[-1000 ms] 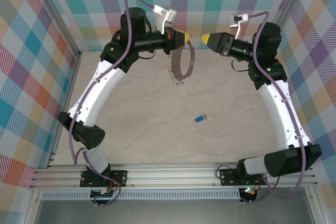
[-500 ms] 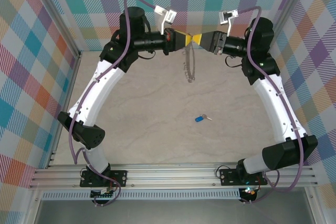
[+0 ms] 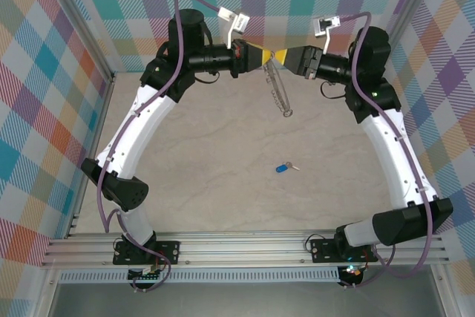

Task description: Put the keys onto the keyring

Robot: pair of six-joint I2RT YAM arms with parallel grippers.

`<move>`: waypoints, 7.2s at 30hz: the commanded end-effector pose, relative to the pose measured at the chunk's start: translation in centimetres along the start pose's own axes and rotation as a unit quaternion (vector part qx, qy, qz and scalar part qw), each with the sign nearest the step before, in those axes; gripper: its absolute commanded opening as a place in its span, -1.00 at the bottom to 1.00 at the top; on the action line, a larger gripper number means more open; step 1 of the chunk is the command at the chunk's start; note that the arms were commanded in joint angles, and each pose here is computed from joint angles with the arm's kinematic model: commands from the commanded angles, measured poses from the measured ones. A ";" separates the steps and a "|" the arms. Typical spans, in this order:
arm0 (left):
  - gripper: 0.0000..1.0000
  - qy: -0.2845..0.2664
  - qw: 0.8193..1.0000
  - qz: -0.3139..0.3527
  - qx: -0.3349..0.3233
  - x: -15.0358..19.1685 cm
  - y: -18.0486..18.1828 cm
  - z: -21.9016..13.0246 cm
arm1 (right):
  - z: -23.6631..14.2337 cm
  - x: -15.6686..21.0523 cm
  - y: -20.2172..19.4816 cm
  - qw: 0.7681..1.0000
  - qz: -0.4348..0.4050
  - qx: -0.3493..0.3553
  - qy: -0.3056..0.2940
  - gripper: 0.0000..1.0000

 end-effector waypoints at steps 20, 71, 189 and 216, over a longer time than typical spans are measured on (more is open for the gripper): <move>-1.00 -0.032 0.999 0.024 0.031 -2.4 -1.8 -1.3 | 0.4 -0.3 3.1 0.998 -0.025 -0.052 0.014 -0.27; -0.09 -0.060 0.997 -0.010 -0.040 -3.1 -0.6 -1.9 | 1.3 0.3 1.7 1.000 -0.023 -0.015 0.004 -1.00; -1.00 -0.045 0.998 -0.029 0.022 -1.8 -3.5 -0.3 | -3.0 -0.5 3.3 0.996 0.018 -0.002 -0.087 0.47; -1.00 -0.148 0.975 -0.135 -0.093 -4.2 -0.3 -1.0 | -2.5 -0.8 4.1 0.993 0.045 -0.035 -0.105 -0.04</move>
Point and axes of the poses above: each hand's point on the last joint's axis, 136 mm out from that joint toward the fingers, its own z axis out along the fingers, its own y axis along the line the jaws close on, x = y × z, the point moved 5 cm from there along -z, back along the fingers, and after that the axes turned 9 degrees about z, right-handed, at the moved point
